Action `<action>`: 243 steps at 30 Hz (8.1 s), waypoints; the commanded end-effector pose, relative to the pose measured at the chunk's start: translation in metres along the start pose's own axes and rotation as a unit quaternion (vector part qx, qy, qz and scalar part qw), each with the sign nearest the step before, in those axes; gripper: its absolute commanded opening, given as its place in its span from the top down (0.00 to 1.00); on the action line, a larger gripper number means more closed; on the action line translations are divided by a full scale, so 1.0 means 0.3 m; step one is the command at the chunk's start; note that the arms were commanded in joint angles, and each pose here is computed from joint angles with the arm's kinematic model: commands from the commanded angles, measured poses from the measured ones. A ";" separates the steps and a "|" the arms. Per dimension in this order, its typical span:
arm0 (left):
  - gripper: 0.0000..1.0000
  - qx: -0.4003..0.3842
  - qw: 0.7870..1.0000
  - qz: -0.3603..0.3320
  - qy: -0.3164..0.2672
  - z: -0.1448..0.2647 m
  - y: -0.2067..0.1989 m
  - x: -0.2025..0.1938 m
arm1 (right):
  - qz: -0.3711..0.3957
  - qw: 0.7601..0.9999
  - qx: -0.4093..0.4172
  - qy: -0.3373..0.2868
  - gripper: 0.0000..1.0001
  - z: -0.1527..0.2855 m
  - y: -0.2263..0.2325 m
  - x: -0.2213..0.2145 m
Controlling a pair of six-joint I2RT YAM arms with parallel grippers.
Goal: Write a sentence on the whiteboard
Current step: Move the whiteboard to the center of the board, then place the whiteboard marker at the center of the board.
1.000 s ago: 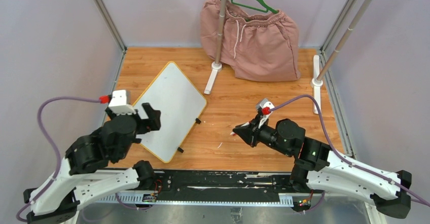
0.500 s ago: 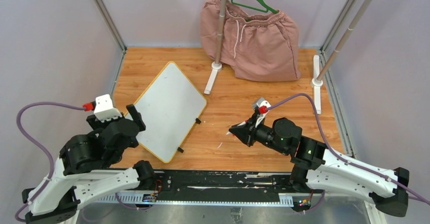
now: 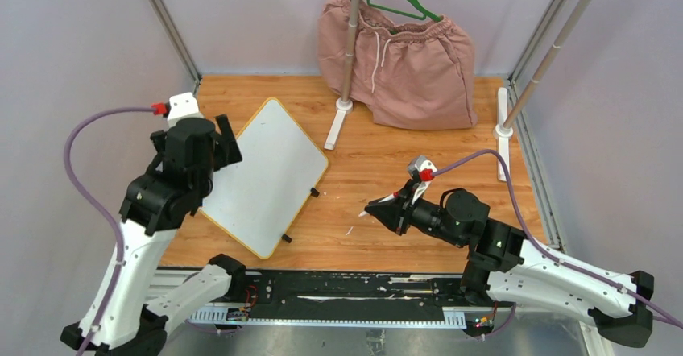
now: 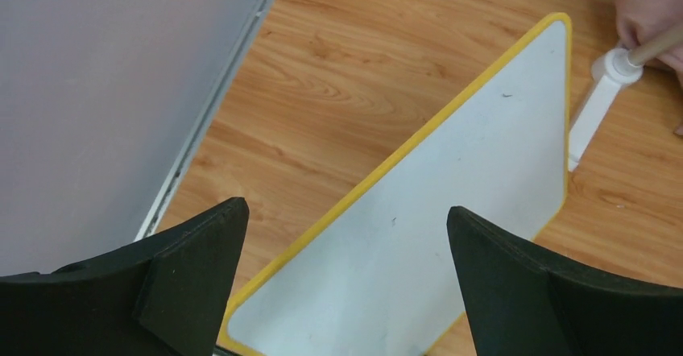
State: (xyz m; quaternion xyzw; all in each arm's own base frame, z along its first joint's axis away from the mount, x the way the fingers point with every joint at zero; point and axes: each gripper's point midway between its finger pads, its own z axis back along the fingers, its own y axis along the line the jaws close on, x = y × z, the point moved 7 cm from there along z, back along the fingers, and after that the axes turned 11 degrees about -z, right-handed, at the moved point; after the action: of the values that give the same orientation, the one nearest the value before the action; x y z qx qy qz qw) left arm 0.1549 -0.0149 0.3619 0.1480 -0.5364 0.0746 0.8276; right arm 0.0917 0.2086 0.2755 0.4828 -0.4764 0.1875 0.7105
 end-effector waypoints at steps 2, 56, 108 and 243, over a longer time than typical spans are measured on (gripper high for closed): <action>0.00 -0.153 0.988 -0.032 0.006 -0.070 -0.118 0.091 | -0.002 0.999 0.031 -0.016 1.00 0.021 0.048 0.057; 0.91 -0.468 0.868 0.044 0.159 -0.484 -0.372 -0.103 | 0.052 0.997 0.055 0.000 1.00 0.120 0.068 0.092; 0.44 -0.484 0.875 -0.002 -0.022 -0.436 -0.578 0.099 | 0.048 0.999 -0.007 -0.023 1.00 0.157 0.038 0.136; 1.00 -0.445 0.864 0.171 -0.164 -0.030 -0.329 -0.528 | 0.032 0.991 -0.129 0.015 1.00 -0.021 -0.191 -0.145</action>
State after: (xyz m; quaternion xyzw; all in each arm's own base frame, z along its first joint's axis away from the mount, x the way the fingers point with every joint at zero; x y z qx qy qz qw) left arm 0.1307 -0.1099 0.1699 -0.3263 -0.6190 -0.0849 0.7093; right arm 0.1119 0.1906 0.2038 0.3497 -0.4903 0.1674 0.7806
